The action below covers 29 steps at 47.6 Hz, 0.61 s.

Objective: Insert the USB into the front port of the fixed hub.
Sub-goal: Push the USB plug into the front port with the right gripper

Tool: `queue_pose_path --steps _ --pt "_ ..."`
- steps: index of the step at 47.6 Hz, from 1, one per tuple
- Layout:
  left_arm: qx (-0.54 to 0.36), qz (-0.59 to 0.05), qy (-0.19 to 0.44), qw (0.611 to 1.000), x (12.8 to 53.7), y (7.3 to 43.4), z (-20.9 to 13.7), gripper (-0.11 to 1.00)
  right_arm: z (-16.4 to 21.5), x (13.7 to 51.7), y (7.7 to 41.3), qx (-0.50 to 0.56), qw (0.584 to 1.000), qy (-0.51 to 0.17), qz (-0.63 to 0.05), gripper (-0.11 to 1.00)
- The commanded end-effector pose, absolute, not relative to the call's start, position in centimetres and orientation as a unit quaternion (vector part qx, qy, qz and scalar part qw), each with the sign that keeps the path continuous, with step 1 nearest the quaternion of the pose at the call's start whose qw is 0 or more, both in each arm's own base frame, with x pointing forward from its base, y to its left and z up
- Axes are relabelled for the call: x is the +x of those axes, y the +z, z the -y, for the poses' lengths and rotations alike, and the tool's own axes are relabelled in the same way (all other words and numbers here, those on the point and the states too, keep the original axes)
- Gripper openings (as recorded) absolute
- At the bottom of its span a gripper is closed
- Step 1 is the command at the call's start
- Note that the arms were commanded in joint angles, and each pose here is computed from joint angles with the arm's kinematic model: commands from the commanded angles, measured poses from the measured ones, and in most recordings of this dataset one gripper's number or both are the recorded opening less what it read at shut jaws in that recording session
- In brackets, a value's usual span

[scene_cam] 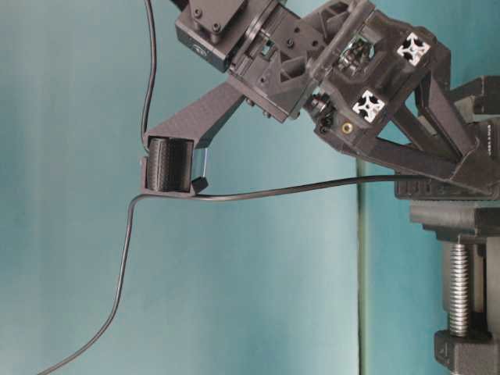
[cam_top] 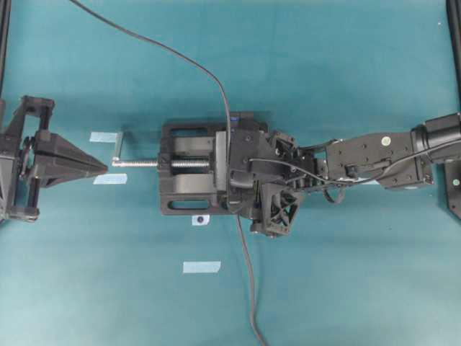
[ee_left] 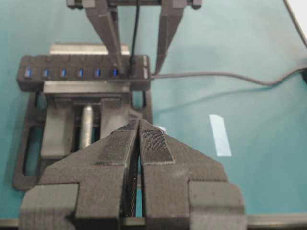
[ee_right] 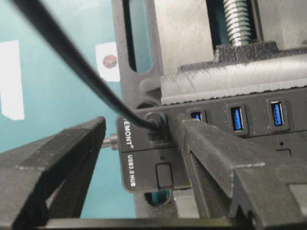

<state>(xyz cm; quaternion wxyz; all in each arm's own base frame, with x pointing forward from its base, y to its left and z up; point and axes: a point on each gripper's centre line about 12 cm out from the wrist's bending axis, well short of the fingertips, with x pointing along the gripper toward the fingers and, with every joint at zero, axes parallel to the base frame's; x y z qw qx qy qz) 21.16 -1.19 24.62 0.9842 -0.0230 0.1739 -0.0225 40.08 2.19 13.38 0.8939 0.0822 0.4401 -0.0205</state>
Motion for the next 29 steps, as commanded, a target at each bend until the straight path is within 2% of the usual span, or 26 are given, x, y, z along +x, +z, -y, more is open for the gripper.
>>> queue_pose_path --steps 1,29 --pt "-0.023 -0.164 -0.024 0.986 21.4 25.2 1.2 0.00 -1.8 40.1 14.2 0.090 0.896 -0.027 -0.433 0.76" --pt "-0.024 -0.166 -0.023 0.986 21.4 25.1 1.2 0.00 -1.2 39.2 17.1 0.092 0.908 -0.029 -0.408 0.77"
